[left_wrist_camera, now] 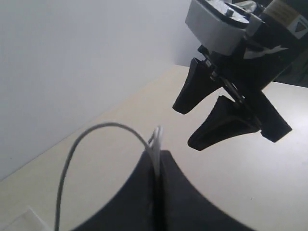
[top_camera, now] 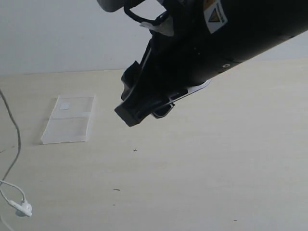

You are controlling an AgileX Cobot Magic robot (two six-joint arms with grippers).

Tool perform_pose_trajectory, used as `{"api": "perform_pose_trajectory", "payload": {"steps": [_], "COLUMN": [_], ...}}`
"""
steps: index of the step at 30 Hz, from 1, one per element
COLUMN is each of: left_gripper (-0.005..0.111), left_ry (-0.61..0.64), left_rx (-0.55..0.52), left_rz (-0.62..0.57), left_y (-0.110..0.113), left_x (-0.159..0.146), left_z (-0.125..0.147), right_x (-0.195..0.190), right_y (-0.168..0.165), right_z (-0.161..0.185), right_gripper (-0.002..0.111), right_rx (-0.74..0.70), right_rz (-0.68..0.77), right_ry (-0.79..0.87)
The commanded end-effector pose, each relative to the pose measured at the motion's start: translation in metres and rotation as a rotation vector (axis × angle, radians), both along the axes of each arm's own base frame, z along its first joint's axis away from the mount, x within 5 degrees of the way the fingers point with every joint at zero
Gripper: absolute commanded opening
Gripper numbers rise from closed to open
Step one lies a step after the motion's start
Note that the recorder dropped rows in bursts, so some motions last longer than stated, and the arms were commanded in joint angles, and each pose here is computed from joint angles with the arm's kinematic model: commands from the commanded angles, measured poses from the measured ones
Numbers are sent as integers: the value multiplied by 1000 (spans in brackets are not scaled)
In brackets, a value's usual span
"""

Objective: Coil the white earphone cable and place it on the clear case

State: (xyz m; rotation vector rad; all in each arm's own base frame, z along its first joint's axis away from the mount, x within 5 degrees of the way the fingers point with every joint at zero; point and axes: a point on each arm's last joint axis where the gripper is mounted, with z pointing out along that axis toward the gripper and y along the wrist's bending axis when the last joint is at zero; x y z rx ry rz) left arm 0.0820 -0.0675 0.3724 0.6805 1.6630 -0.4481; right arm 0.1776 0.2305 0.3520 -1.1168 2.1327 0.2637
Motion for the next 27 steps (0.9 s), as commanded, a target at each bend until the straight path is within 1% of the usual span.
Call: {"api": "perform_pose_trajectory", "payload": {"steps": [1, 5, 8, 10, 12, 17, 21, 24, 27], "left_gripper": [0, 0, 0, 0, 0, 0, 0, 0, 0], "left_ry": [-23, 19, 53, 72, 88, 112, 120, 134, 157], "left_rx": [-17, -26, -55, -80, -81, -49, 29, 42, 30], "left_rz": [8, 15, 25, 34, 44, 50, 55, 54, 60], "left_y": [1, 1, 2, 2, 3, 8, 14, 16, 16], "left_x": [0, -1, -1, -1, -2, -7, -13, -16, -16], "left_z": [4, 2, 1, 2, 4, 15, 24, 28, 29], "right_x": [-2, -3, -4, -7, -11, -21, -25, -26, -25], "right_y": [-1, 0, 2, 6, 11, 23, 27, 33, 43], "right_z": [0, 0, 1, 2, 4, 10, 15, 16, 8], "right_gripper": [64, 64, 64, 64, 64, 64, 64, 64, 64], "right_rx": [2, 12, 27, 57, 105, 209, 263, 307, 344], "right_rz": [24, 28, 49, 97, 150, 318, 393, 437, 456], "right_ry": [5, 16, 7, 19, 36, 33, 18, 6, 58]}}
